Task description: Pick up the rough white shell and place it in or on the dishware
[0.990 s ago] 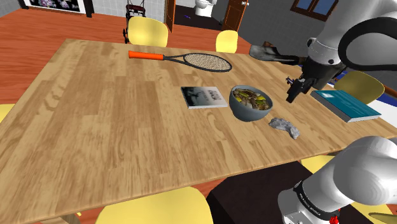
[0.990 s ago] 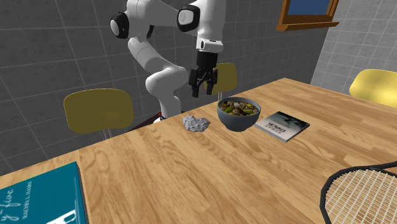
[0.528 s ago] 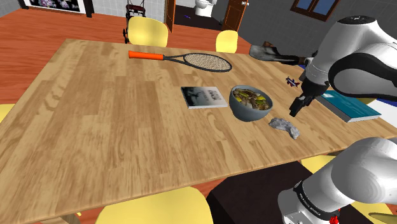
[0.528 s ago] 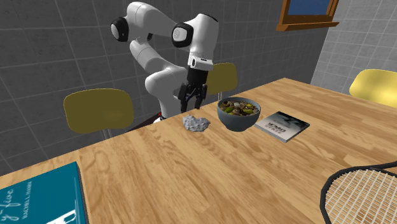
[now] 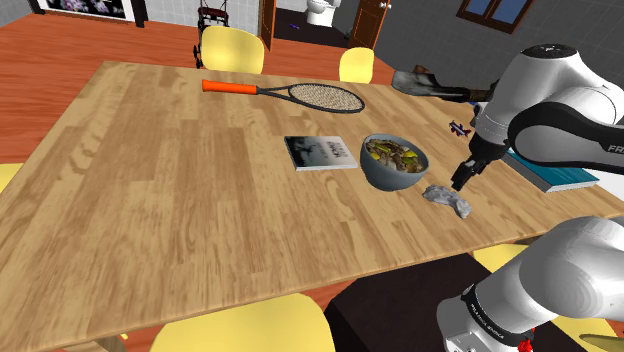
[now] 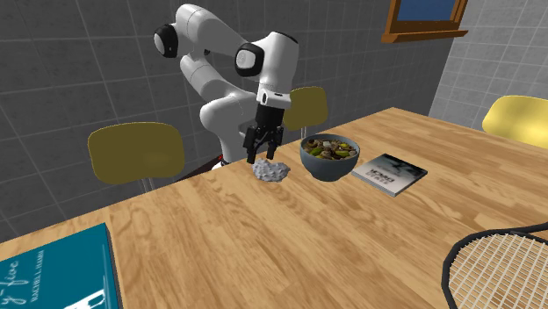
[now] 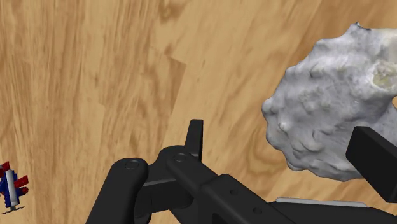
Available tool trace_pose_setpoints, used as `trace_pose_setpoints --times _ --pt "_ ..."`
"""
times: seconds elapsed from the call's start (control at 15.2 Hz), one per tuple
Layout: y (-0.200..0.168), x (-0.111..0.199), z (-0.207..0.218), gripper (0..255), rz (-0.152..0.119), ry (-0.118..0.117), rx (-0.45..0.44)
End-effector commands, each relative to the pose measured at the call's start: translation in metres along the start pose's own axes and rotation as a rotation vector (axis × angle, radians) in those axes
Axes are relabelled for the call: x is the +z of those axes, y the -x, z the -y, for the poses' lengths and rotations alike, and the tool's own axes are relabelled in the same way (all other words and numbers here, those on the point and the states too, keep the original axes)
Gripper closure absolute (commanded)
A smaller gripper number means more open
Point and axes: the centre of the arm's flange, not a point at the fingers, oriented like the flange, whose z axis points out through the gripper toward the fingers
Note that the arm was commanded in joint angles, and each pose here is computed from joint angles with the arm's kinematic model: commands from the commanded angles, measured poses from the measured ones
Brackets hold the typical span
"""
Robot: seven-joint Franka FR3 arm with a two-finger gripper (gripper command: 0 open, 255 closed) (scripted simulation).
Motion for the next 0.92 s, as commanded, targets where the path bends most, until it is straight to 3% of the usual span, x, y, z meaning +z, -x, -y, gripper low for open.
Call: trace_pose_setpoints --times 0.0,0.26,0.33,0.86 --pt "0.0 0.0004 0.0003 0 0.0 0.0 0.0" --pt "0.0 0.0004 0.0002 0 0.0 0.0 0.0" --pt "0.0 0.0004 0.0002 255 0.0 0.0 0.0" --pt "0.0 0.0004 0.0002 255 0.0 0.0 0.0"
